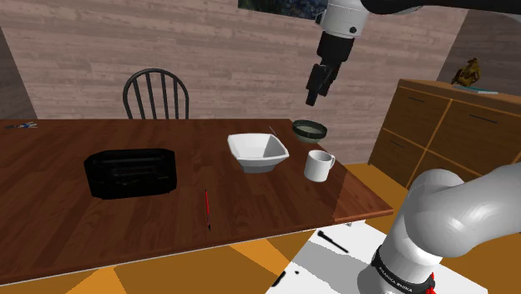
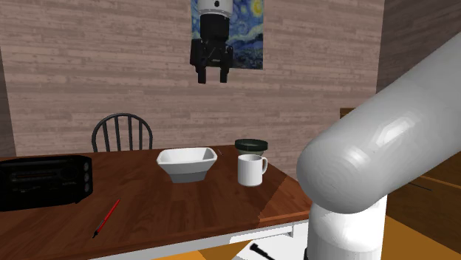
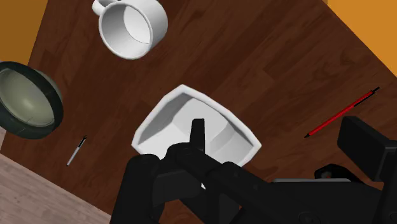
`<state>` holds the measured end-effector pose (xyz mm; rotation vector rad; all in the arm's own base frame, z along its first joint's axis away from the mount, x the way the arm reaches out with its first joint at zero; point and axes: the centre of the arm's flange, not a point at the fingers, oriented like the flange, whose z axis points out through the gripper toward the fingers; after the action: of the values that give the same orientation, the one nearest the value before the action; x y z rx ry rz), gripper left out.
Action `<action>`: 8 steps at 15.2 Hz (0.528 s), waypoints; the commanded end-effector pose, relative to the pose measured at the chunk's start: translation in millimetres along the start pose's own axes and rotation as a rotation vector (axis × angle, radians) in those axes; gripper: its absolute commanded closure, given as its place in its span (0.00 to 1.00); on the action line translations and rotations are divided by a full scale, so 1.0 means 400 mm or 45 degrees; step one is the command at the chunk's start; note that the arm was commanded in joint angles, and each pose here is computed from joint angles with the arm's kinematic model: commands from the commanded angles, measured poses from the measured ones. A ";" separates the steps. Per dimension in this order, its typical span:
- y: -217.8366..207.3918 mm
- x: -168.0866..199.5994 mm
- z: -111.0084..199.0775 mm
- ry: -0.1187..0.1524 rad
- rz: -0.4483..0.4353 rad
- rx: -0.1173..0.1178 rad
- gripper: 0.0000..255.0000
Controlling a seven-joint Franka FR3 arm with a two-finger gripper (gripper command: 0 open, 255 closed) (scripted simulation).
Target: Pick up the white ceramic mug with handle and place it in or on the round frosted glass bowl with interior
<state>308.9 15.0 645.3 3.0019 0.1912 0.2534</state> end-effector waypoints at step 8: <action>0.124 -0.003 0.202 -0.048 0.023 0.043 0.00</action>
<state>323.8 -34.0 584.2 3.0351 0.1690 0.2043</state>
